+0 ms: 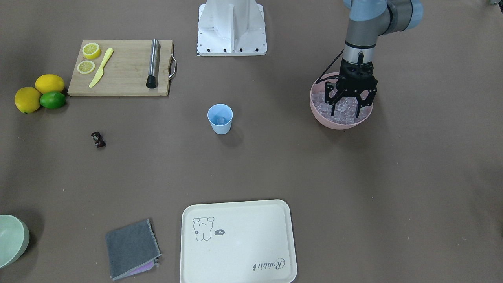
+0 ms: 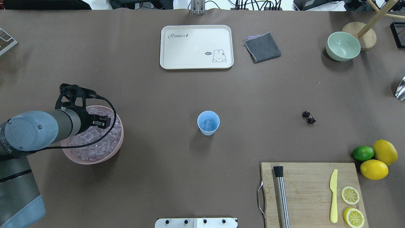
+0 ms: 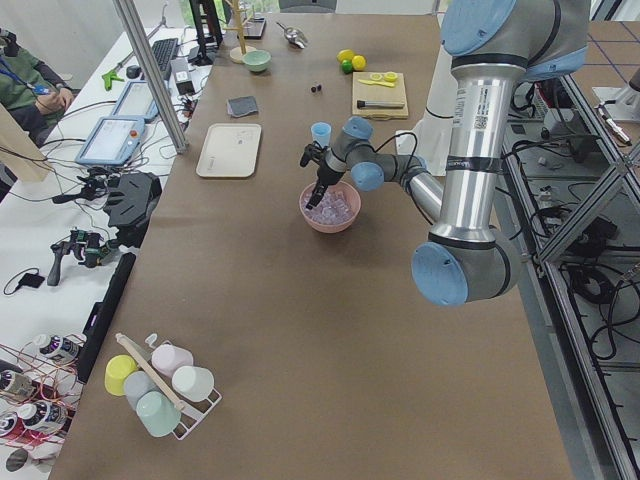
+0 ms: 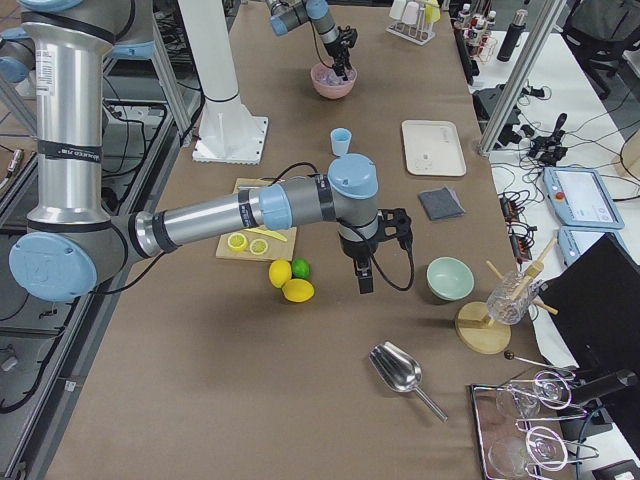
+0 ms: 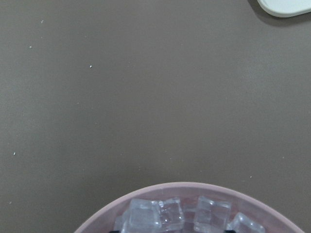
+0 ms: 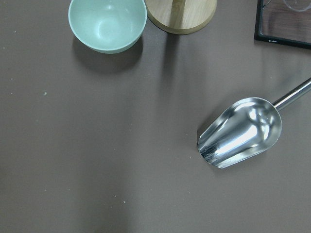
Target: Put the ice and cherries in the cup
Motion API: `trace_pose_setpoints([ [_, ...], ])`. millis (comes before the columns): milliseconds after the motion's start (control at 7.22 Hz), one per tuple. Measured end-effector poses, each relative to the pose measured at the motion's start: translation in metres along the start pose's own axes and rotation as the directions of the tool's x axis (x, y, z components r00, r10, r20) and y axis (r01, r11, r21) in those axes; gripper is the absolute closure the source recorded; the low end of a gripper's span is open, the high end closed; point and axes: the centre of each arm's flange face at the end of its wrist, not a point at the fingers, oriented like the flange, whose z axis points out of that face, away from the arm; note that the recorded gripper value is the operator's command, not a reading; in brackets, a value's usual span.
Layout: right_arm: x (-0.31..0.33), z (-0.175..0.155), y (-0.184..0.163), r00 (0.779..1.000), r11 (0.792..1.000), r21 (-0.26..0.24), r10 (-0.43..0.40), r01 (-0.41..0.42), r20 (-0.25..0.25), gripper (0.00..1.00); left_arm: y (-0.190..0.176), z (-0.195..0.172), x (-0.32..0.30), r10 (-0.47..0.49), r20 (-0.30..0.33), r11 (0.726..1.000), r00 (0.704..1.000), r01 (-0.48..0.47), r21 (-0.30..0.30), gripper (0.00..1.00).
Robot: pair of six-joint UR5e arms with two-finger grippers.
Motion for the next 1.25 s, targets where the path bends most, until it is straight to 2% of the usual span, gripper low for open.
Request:
trace_pose_setpoints([
  [416, 0.0001, 0.0001, 0.0001, 1.0, 1.0, 0.0, 0.0, 0.0, 0.0, 0.0, 0.0037, 0.005, -0.0053, 0.018, 0.012, 1.0, 1.0, -0.018, -0.01, 0.25],
  [554, 0.0001, 0.0001, 0.0001, 1.0, 1.0, 0.0, 0.0, 0.0, 0.0, 0.0, 0.0054, 0.0061, -0.0074, 0.022, 0.015, 1.0, 1.0, -0.022, -0.014, 0.28],
  [831, 0.0001, 0.0001, 0.0001, 1.0, 1.0, 0.0, 0.0, 0.0, -0.001, 0.0, 0.0057, 0.0059, -0.0079, 0.043, 0.015, 0.999, 0.999, -0.043, -0.014, 0.4],
  [1247, 0.0001, 0.0001, 0.0001, 1.0, 1.0, 0.0, 0.0, 0.0, -0.001, 0.0, 0.0048, 0.0041, -0.0066, 0.051, 0.01, 0.999, 0.999, -0.05, -0.013, 0.48],
])
